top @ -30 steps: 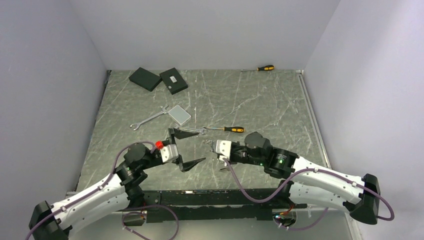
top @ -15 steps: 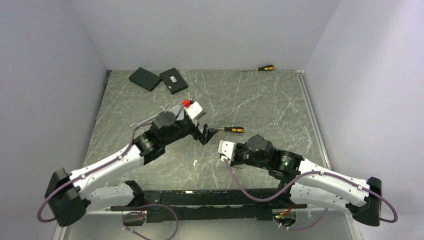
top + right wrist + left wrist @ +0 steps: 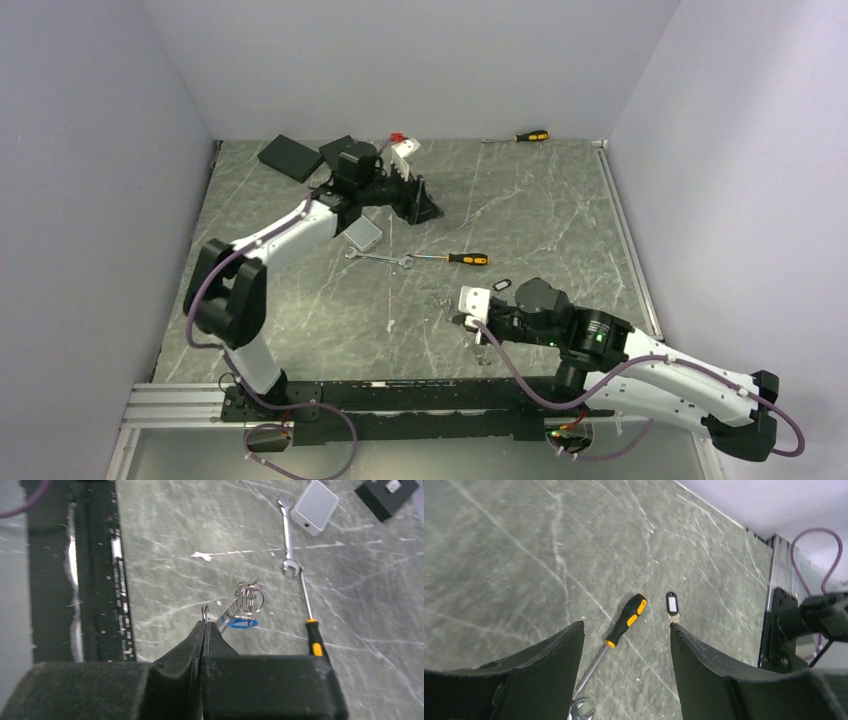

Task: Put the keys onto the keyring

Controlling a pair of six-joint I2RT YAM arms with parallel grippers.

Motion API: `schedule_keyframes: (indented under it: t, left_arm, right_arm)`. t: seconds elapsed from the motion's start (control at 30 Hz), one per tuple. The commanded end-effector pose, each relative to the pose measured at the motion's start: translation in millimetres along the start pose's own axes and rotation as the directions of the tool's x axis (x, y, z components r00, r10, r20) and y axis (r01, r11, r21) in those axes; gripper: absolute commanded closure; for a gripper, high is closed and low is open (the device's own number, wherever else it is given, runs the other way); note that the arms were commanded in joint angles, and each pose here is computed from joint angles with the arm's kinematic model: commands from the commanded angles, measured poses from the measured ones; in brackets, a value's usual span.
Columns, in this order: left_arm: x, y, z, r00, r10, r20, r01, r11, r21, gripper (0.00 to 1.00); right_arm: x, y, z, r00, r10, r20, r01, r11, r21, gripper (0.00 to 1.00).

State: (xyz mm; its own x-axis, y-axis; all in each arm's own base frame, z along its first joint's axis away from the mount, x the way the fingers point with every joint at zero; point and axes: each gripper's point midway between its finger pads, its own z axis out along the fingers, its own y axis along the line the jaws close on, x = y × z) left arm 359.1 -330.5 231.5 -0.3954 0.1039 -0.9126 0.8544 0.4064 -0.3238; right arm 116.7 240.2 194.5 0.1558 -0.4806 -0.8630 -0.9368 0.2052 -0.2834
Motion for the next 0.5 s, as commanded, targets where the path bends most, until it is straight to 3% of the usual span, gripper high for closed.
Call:
schedule_keyframes:
  t: [0.0, 0.17, 0.47]
  left_arm:
    - [28.5, -30.2, 25.0, 0.991, 0.117, -0.064, -0.099, 0.969, 0.228, 0.3]
    - [63.6, -30.6, 42.7, 0.915, 0.402, 0.043, -0.389, 0.848, 0.36, 0.28]
    - [132.1, -50.2, 101.8, 0.73, 0.682, 0.052, -0.605, 0.608, 0.514, 0.38]
  right_arm:
    - [-21.9, 26.3, -12.2, 0.99, 0.091, 0.107, -0.077, 0.989, -0.125, 1.0]
    - [-24.1, 27.4, -25.0, 0.984, 0.099, 0.145, -0.083, 0.99, -0.116, 1.0]
    - [-18.8, 28.6, -32.2, 0.988, 0.097, 0.12, -0.083, 0.99, -0.115, 1.0]
